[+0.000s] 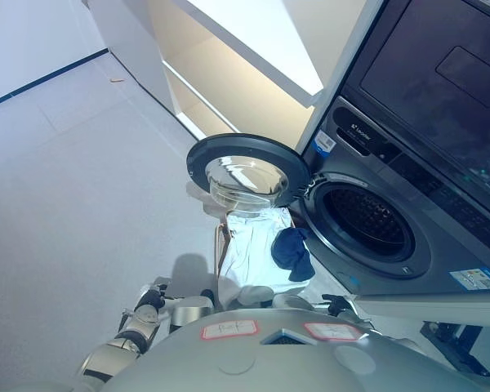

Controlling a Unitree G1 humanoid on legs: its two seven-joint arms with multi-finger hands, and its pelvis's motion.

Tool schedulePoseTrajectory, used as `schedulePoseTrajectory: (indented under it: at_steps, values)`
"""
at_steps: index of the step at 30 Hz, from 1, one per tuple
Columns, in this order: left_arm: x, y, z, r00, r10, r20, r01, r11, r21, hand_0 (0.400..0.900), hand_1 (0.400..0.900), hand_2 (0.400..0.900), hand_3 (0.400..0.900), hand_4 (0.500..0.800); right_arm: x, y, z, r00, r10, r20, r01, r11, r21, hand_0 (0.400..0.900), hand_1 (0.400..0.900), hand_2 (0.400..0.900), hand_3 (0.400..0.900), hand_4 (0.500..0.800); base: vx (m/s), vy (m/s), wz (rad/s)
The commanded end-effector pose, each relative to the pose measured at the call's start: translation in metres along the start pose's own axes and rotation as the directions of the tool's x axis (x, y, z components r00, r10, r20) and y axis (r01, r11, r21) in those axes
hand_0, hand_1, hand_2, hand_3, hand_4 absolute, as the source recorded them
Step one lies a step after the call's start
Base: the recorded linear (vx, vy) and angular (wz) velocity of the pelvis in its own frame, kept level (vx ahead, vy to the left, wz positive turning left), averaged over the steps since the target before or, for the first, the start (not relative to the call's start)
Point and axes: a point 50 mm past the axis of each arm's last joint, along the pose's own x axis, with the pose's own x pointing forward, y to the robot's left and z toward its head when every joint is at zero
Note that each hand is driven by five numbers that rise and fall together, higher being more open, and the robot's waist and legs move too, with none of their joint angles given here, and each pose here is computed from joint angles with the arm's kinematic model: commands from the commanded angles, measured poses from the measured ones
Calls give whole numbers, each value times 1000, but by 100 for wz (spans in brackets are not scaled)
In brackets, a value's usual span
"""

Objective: Put the clothes in the basket into the washing machine.

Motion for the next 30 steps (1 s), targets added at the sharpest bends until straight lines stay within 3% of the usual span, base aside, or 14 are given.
schedulePoseTrajectory:
  at_steps: [1, 9, 17, 18, 25, 28, 30]
  values:
    - [3, 1, 26, 998, 2, 65, 2, 999, -54, 900, 900, 900, 900, 800, 4, -23, 13, 997, -70, 24, 71, 997, -31, 900, 900, 900, 900, 800, 0, 0, 0]
    - [3, -2, 23, 999, -19, 51, 21, 999, -47, 900, 900, 900, 900, 800, 5, -28, 16, 996, -83, 42, 86, 994, -71, 900, 900, 900, 900, 800, -5, -1, 1]
    - [5, 13, 40, 991, 40, 128, -36, 999, -30, 900, 900, 900, 900, 800, 3, -61, 68, 948, -184, 260, 258, 923, -286, 900, 900, 900, 900, 800, -98, -23, 17]
    - [5, 19, 46, 985, 69, 160, -69, 998, -4, 900, 900, 900, 900, 800, -1, -69, 92, 911, -195, 363, 329, 875, -355, 900, 900, 900, 900, 800, -133, -38, 23]
    - [4, 29, 61, 958, 168, 232, -152, 985, -84, 900, 900, 900, 900, 800, -10, -69, 122, 828, -181, 531, 462, 758, -460, 900, 900, 900, 900, 800, -103, -37, 24]
    - [3, 41, 86, 931, 255, 262, -219, 963, -158, 900, 900, 900, 900, 800, -49, -81, 222, 618, -181, 765, 649, 667, -367, 900, 900, 900, 900, 800, -129, -57, 35]
    - [2, 40, 100, 918, 278, 283, -226, 953, -202, 900, 900, 900, 900, 800, -57, -88, 237, 573, -223, 788, 700, 634, -329, 900, 900, 900, 900, 800, -155, -56, 29]
